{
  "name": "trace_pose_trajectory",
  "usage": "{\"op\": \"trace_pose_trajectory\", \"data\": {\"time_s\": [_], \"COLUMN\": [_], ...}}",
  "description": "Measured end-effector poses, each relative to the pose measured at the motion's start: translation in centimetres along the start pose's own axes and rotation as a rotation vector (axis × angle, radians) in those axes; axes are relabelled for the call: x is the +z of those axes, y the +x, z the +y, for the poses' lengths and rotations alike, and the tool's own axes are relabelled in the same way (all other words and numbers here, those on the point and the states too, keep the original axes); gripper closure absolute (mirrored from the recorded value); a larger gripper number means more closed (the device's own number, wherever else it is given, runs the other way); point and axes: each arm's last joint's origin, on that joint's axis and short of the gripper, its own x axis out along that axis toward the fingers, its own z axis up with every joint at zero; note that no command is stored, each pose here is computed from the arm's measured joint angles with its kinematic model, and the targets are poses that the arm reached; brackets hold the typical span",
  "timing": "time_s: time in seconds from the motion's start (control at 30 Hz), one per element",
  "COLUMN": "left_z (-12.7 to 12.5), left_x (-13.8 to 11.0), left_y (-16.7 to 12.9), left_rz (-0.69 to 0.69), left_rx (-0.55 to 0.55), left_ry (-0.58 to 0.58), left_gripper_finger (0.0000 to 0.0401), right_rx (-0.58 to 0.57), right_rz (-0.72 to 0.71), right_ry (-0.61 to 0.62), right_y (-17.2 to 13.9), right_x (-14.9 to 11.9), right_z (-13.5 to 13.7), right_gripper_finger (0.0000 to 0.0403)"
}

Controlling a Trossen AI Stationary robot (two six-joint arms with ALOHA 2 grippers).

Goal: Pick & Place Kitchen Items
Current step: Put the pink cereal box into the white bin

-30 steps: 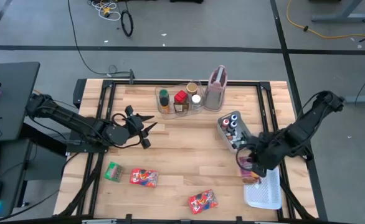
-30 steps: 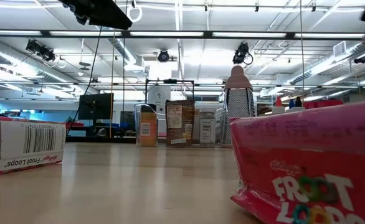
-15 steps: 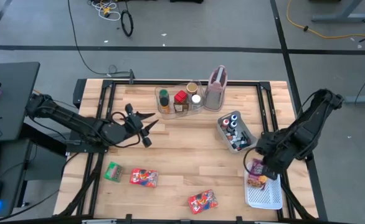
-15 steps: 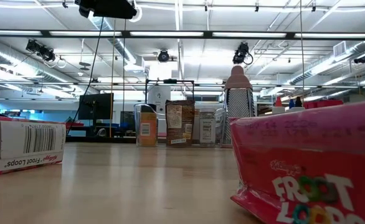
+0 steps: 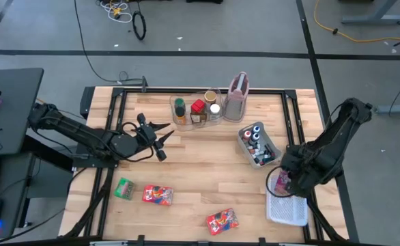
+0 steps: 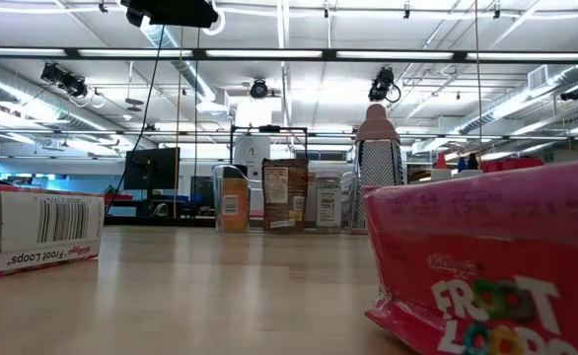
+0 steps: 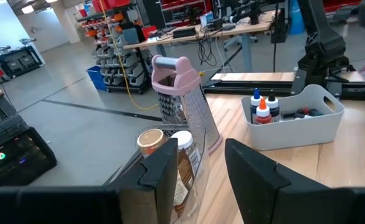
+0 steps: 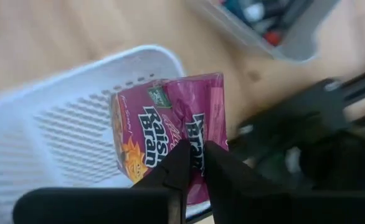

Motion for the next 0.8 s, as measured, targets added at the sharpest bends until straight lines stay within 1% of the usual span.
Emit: {"op": "trace_pose_trajectory", "data": {"time_s": [0.13, 0.27, 0.4, 0.47, 0.67, 0.73, 0.8], "left_z": [0.0, 0.0, 0.0, 0.0, 0.0, 0.0, 0.0], "left_x": [0.0, 0.0, 0.0, 0.0, 0.0, 0.0, 0.0], "left_y": [0.0, 0.0, 0.0, 0.0, 0.0, 0.0, 0.0], "left_rz": [0.000, 0.000, 0.000, 0.000, 0.000, 0.000, 0.000], "left_rx": [0.000, 0.000, 0.000, 0.000, -0.001, -0.001, -0.001], "left_ry": [0.001, 0.014, 0.014, 0.014, 0.015, 0.015, 0.014], "left_gripper_finger": [0.0259, 0.0259, 0.0259, 0.0259, 0.0259, 0.0259, 0.0259], "right_rx": [-0.133, -0.188, -0.164, -0.121, -0.020, -0.024, -0.055], "right_rz": [-0.034, -0.116, -0.292, -0.344, -0.473, -0.517, -0.544], "right_ry": [-0.095, -0.189, -0.176, -0.177, -0.267, -0.303, -0.330], "right_y": [2.7, 3.8, 4.0, 4.0, 4.5, 5.0, 5.8], "right_x": [0.1, 0.4, 1.0, 1.3, 2.4, 3.2, 4.3], "right_z": [0.4, 1.2, 2.1, 2.6, 5.0, 5.8, 6.5], "right_gripper_finger": [0.0358, 0.0358, 0.0358, 0.0358, 0.0358, 0.0358, 0.0358]}}
